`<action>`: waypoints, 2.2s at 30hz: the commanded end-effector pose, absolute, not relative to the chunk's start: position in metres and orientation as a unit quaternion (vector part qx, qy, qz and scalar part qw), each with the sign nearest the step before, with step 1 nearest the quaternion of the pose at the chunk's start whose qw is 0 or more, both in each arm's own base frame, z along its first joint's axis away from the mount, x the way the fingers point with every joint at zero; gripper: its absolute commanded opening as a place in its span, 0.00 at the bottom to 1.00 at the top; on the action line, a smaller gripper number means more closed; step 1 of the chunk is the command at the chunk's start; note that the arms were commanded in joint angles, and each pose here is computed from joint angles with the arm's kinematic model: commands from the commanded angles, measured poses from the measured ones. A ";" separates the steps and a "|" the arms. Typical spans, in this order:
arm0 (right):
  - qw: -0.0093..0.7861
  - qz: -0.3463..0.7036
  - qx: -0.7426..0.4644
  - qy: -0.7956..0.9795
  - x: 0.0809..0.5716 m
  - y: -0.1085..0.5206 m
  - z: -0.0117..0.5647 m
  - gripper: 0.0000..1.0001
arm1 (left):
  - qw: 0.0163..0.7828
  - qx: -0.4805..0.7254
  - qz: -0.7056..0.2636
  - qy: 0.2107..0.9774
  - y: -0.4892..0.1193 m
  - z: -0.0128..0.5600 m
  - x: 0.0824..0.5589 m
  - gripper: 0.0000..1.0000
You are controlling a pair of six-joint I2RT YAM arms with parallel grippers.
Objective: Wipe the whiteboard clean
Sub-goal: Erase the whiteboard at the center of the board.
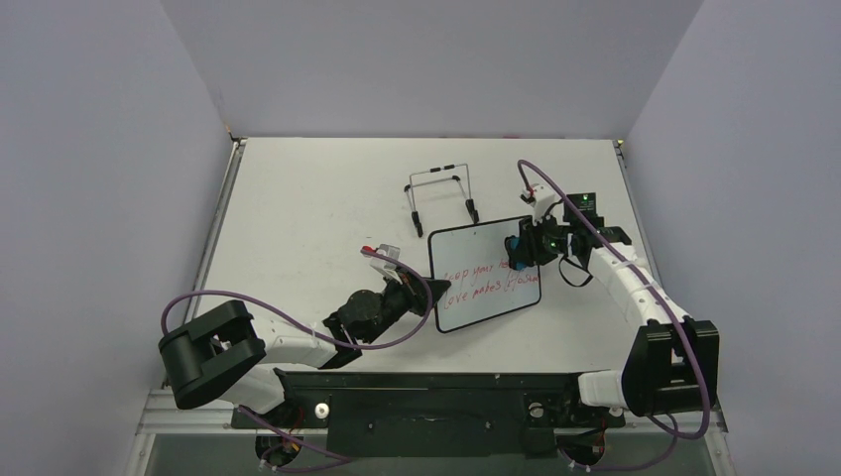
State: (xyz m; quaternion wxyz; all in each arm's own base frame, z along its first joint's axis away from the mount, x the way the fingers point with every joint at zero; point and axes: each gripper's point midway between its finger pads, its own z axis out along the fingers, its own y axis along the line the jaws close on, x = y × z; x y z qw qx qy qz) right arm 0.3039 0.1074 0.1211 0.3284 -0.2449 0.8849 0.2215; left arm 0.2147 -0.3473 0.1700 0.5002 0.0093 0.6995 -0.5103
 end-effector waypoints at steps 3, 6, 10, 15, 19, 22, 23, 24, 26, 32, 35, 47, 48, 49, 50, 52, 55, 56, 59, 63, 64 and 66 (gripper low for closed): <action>0.355 0.124 -0.168 0.911 0.326 0.067 0.117 0.00 | 0.526 0.022 -0.567 0.634 -0.352 0.221 0.206 0.00; 0.392 0.104 -0.149 0.902 0.338 0.062 0.131 0.00 | 0.525 0.022 -0.569 0.633 -0.352 0.221 0.206 0.00; 0.413 0.120 -0.184 0.884 0.340 0.085 0.145 0.00 | 0.524 0.022 -0.569 0.633 -0.353 0.220 0.206 0.00; 0.396 0.197 -0.267 0.857 0.313 0.128 0.150 0.00 | 0.523 0.023 -0.570 0.633 -0.354 0.220 0.205 0.00; 0.375 0.212 -0.275 0.859 0.304 0.128 0.142 0.00 | 0.523 0.023 -0.571 0.633 -0.354 0.220 0.206 0.00; 0.374 0.175 -0.223 0.883 0.318 0.102 0.134 0.00 | 0.522 0.024 -0.573 0.631 -0.355 0.221 0.205 0.00; 0.371 0.165 -0.201 0.891 0.325 0.089 0.130 0.00 | 0.522 0.024 -0.573 0.631 -0.354 0.221 0.204 0.00; 0.374 0.155 -0.186 0.896 0.329 0.081 0.129 0.00 | 0.522 0.024 -0.573 0.631 -0.354 0.221 0.204 0.00; 0.376 0.139 -0.171 0.900 0.337 0.069 0.127 0.00 | 0.523 0.024 -0.573 0.631 -0.353 0.221 0.204 0.00; 0.418 0.159 -0.188 0.874 0.358 0.077 0.148 0.00 | 0.522 0.026 -0.573 0.632 -0.353 0.219 0.204 0.00; 0.430 0.199 -0.209 0.856 0.353 0.092 0.157 0.00 | 0.522 0.026 -0.572 0.632 -0.353 0.219 0.203 0.00; 0.429 0.200 -0.183 0.861 0.354 0.083 0.154 0.00 | 0.520 0.031 -0.576 0.630 -0.356 0.219 0.202 0.00; 0.443 0.189 -0.167 0.860 0.363 0.079 0.160 0.00 | 0.520 0.031 -0.576 0.630 -0.356 0.220 0.202 0.00; 0.450 0.181 -0.159 0.860 0.368 0.076 0.164 0.00 | 0.521 0.032 -0.574 0.631 -0.355 0.220 0.202 0.00; 0.451 0.169 -0.142 0.865 0.373 0.071 0.163 0.00 | 0.522 0.032 -0.574 0.630 -0.355 0.221 0.202 0.00; 0.448 0.153 -0.120 0.872 0.378 0.060 0.159 0.00 | 0.523 0.033 -0.572 0.631 -0.353 0.222 0.202 0.00; 0.427 0.135 -0.105 0.888 0.375 0.043 0.145 0.00 | 0.524 0.033 -0.570 0.632 -0.352 0.221 0.202 0.00; 0.407 0.135 -0.109 0.897 0.369 0.042 0.136 0.00 | 0.524 0.033 -0.571 0.631 -0.353 0.221 0.202 0.00; 0.364 0.153 -0.135 0.909 0.355 0.048 0.121 0.00 | 0.524 0.034 -0.571 0.631 -0.353 0.221 0.202 0.00; 0.305 0.198 -0.197 0.911 0.325 0.072 0.104 0.00 | 0.524 0.034 -0.572 0.630 -0.354 0.221 0.203 0.00; 0.297 0.216 -0.223 0.903 0.318 0.086 0.103 0.00 | 0.524 0.034 -0.571 0.631 -0.354 0.221 0.203 0.00; 0.307 0.232 -0.246 0.889 0.316 0.098 0.113 0.00 | 0.524 0.033 -0.572 0.630 -0.354 0.221 0.203 0.00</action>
